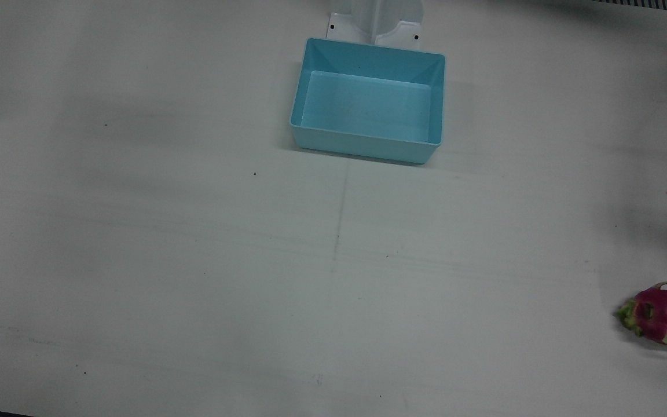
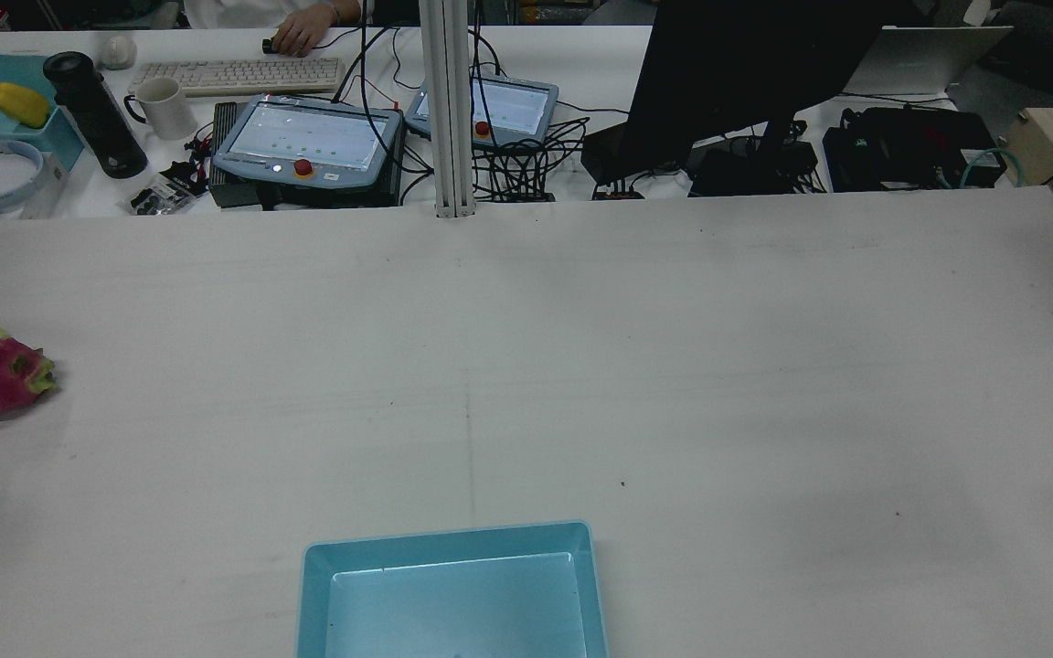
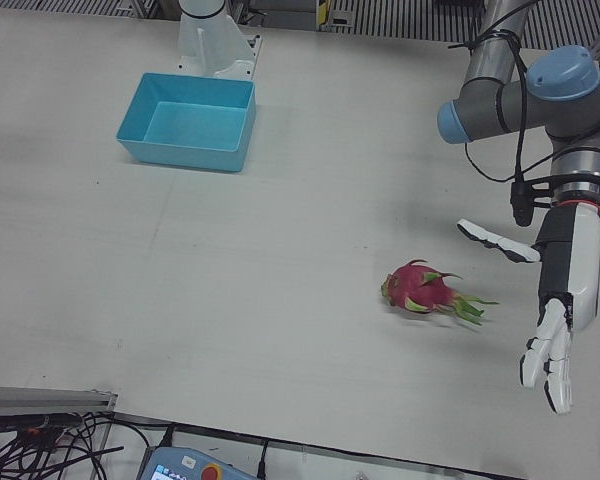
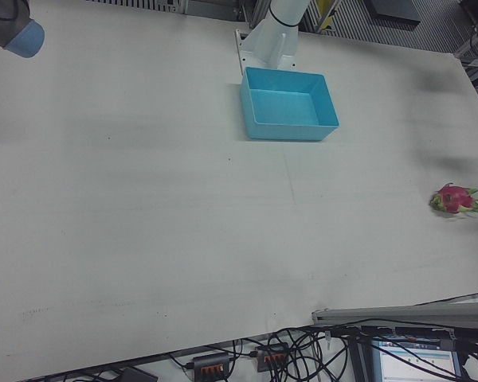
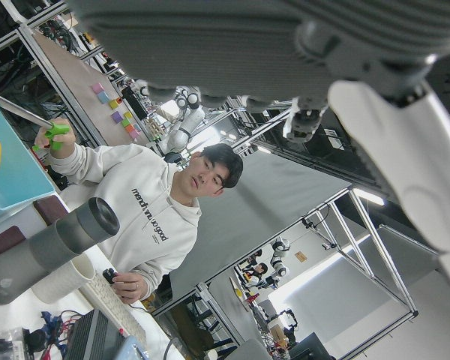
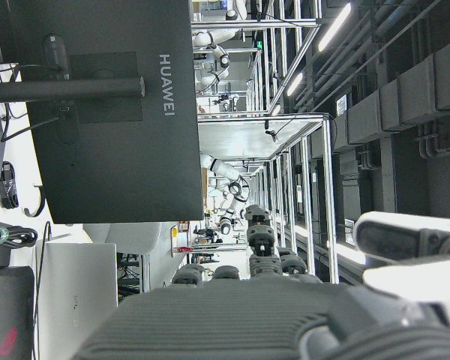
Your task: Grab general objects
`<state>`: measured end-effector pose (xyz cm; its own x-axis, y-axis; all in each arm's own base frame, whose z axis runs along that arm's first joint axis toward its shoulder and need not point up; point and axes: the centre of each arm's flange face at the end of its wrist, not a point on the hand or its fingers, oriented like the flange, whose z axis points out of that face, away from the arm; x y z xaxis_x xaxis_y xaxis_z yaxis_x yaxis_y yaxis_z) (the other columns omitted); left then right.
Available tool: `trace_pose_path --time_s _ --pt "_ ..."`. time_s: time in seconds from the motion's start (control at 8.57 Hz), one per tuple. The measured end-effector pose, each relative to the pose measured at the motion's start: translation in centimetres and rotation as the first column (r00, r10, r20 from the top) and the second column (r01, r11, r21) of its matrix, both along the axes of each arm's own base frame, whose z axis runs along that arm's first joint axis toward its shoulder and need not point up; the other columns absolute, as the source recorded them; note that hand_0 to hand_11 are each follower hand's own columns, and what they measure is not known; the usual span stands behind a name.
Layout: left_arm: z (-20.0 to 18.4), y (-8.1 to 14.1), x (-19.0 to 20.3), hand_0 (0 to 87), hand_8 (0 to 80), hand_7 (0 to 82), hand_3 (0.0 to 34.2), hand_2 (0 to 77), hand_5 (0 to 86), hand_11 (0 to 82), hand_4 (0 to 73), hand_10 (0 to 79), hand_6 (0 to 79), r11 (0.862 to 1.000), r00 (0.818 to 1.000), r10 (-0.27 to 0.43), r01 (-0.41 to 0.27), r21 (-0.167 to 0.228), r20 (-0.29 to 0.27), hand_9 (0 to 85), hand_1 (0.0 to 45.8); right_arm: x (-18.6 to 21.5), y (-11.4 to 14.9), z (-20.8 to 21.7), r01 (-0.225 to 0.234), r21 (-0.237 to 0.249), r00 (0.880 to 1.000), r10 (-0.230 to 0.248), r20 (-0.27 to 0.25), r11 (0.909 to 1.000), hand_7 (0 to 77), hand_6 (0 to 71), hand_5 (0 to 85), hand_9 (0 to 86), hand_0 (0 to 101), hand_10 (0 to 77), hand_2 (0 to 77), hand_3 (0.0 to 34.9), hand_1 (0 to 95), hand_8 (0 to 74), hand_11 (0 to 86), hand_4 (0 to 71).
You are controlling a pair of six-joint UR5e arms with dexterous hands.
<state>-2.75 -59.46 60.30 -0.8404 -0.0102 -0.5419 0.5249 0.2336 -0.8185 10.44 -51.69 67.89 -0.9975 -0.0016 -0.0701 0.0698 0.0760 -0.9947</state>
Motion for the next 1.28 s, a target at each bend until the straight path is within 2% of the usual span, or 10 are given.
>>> trace_pose_path --time_s 0.12,0.23,0.35,0.82,0.93,1.05,1.17,1.28 --pt "-0.6 0.0 -0.2 55.7 1.1 0.0 5.6 1.1 2.2 0.5 2.7 0.5 0.0 1.0 1.0 -0.003 0.003 0.012 -0.003 0.5 0.0 0.0 0.0 0.0 0.0 0.0 1.0 0.0 0.0 1.0 0.0 0.0 0.0 0.5 0 0.0 74.7 0.0 6.0 0.0 0.5 0.0" --pt "-1.4 0.2 -0.4 55.7 1.1 0.5 5.6 1.1 2.2 0.5 4.4 0.5 0.0 1.0 1.0 -0.006 0.007 0.025 -0.004 0.5 0.0 0.0 0.0 0.0 0.0 0.0 1.0 0.0 0.0 1.0 0.0 0.0 0.0 0.5 0 0.0 74.7 0.0 6.0 0.0 0.5 0.0" --pt "-1.9 0.6 -0.6 54.6 1.1 0.5 0.0 1.1 2.2 0.5 6.0 0.5 0.0 0.999 1.0 -0.009 0.009 0.035 -0.004 0.5 0.0 0.0 0.0 0.0 0.0 0.0 1.0 0.0 0.0 1.0 0.0 0.0 0.0 0.5 0 0.0 74.7 0.0 6.0 0.0 0.5 0.0" --pt "-2.0 2.8 -0.8 55.1 1.1 0.0 0.0 1.1 2.2 0.5 6.0 0.5 0.0 0.998 1.0 -0.007 0.007 0.057 0.003 0.5 0.0 0.0 0.0 0.0 0.0 0.0 1.0 0.0 0.0 1.0 0.0 0.0 0.0 0.5 0 0.0 74.7 0.0 6.0 0.0 0.5 0.0" --pt "-2.2 3.3 -0.9 56.6 1.1 0.0 0.0 1.1 1.6 0.5 6.5 0.5 0.0 0.998 0.999 -0.016 0.013 0.064 0.034 0.5 0.0 0.0 0.0 0.0 0.0 0.0 1.0 0.0 0.0 1.0 0.0 0.0 0.0 0.5 0 0.0 74.7 0.0 6.0 0.0 0.5 0.0" --pt "-2.9 3.5 -1.0 57.7 1.1 0.0 0.0 1.1 2.2 0.5 6.5 0.5 0.0 0.997 0.996 -0.024 0.018 0.068 0.091 0.5 0.0 0.0 0.0 0.0 0.0 0.0 1.0 0.0 0.0 1.0 0.0 0.0 0.0 0.5 0 0.0 74.7 0.0 6.0 0.0 0.5 0.0" --pt "-5.3 3.5 -1.3 58.8 1.1 0.0 0.0 1.1 1.6 0.5 6.5 0.5 0.0 0.997 0.979 -0.028 0.012 0.079 0.204 0.5 0.0 0.0 0.0 0.0 0.0 -0.001 1.0 0.0 0.0 1.0 0.0 0.0 0.0 0.5 0 0.0 74.7 0.0 6.0 0.0 0.5 0.0" --pt "-8.7 3.3 -2.8 58.8 1.1 0.0 0.0 6.5 2.2 0.5 6.5 0.5 0.5 0.995 0.939 -0.038 0.005 0.097 0.343 0.5 0.0 0.0 0.0 0.1 0.0 -0.001 1.0 0.0 0.0 1.0 0.0 0.0 0.0 0.5 0 0.0 74.7 0.0 6.0 0.0 0.5 0.0"
